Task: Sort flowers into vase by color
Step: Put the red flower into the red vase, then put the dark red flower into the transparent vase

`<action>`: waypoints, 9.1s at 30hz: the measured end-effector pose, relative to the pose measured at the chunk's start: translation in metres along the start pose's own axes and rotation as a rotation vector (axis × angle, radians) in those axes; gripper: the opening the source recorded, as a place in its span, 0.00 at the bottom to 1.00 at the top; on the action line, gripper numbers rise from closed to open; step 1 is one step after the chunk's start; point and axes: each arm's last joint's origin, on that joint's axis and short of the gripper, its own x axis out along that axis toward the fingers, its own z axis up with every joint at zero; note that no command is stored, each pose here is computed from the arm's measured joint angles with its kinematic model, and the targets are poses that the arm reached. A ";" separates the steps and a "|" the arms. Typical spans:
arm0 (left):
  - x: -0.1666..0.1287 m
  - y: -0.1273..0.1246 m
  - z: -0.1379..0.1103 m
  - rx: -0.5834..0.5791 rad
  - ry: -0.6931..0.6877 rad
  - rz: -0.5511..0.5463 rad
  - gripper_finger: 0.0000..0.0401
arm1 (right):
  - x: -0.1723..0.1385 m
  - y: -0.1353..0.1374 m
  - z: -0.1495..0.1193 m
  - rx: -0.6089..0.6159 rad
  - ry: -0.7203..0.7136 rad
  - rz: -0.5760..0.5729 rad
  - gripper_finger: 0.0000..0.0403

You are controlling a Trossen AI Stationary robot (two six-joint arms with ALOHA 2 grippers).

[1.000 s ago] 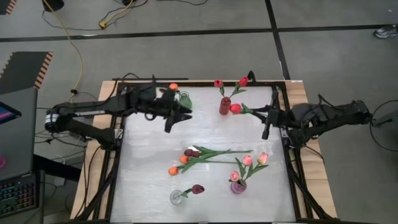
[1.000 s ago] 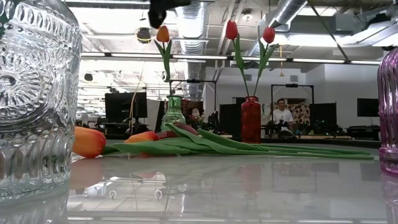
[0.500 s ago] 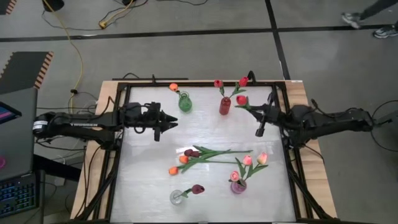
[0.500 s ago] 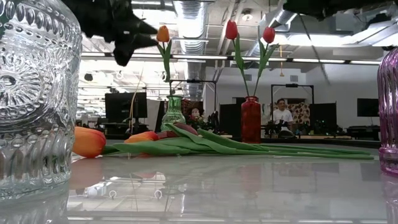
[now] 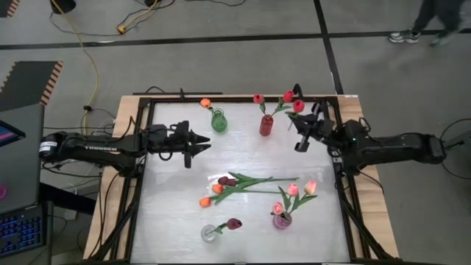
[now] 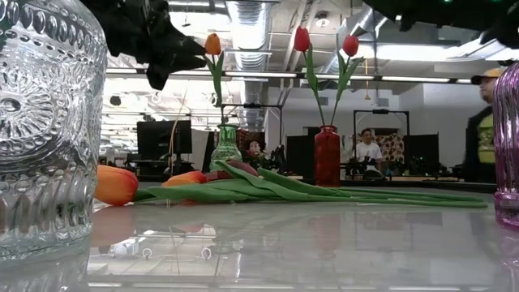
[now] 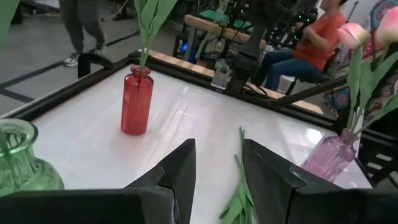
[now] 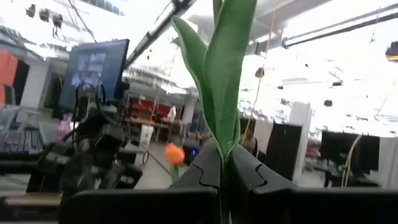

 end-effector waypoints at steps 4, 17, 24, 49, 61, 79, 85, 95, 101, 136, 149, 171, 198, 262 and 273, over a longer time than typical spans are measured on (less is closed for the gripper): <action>0.000 -0.003 0.002 0.010 -0.032 -0.008 0.29 | 0.011 -0.001 -0.010 -0.012 -0.039 0.003 0.07; 0.000 -0.006 0.003 0.040 -0.046 -0.016 0.29 | 0.028 -0.008 -0.033 -0.043 -0.082 -0.088 0.07; 0.000 -0.006 0.003 0.040 -0.046 -0.016 0.29 | 0.031 -0.013 -0.036 -0.001 -0.139 -0.127 0.08; 0.000 -0.006 0.003 0.040 -0.043 -0.015 0.29 | 0.064 -0.009 -0.063 -0.069 -0.101 -0.146 0.08; 0.000 -0.006 0.003 0.037 -0.044 -0.016 0.30 | 0.065 -0.015 -0.070 -0.059 -0.044 -0.156 0.08; 0.000 -0.006 0.003 0.037 -0.043 -0.016 0.30 | 0.065 -0.014 -0.077 -0.062 0.025 -0.136 0.10; 0.000 -0.006 0.003 0.037 -0.043 -0.016 0.29 | 0.065 -0.014 -0.077 -0.062 0.026 -0.137 0.11; 0.000 -0.006 0.003 0.037 -0.043 -0.016 0.29 | 0.065 -0.014 -0.077 -0.061 0.040 -0.182 0.11; 0.000 -0.006 0.003 0.037 -0.043 -0.016 0.29 | 0.064 -0.012 -0.080 -0.061 0.088 -0.232 0.11; 0.000 -0.005 0.003 0.037 -0.037 -0.014 0.30 | 0.059 0.011 -0.087 -0.105 0.282 -0.314 0.53; 0.000 -0.005 0.002 0.037 -0.027 -0.011 0.30 | 0.053 0.032 -0.078 -0.105 0.325 -0.419 0.53; 0.000 -0.005 0.002 0.037 -0.027 -0.011 0.29 | 0.015 0.070 -0.028 -0.002 0.423 -0.306 0.53; 0.000 -0.005 0.002 0.037 -0.027 -0.012 0.29 | -0.012 0.097 -0.042 0.095 0.629 0.001 0.53; 0.000 -0.005 0.001 0.037 -0.025 -0.011 0.29 | -0.008 0.133 -0.134 0.216 1.017 0.292 0.44; 0.000 -0.005 0.001 0.037 -0.025 -0.011 0.30 | -0.014 0.143 -0.152 0.254 1.084 0.365 0.44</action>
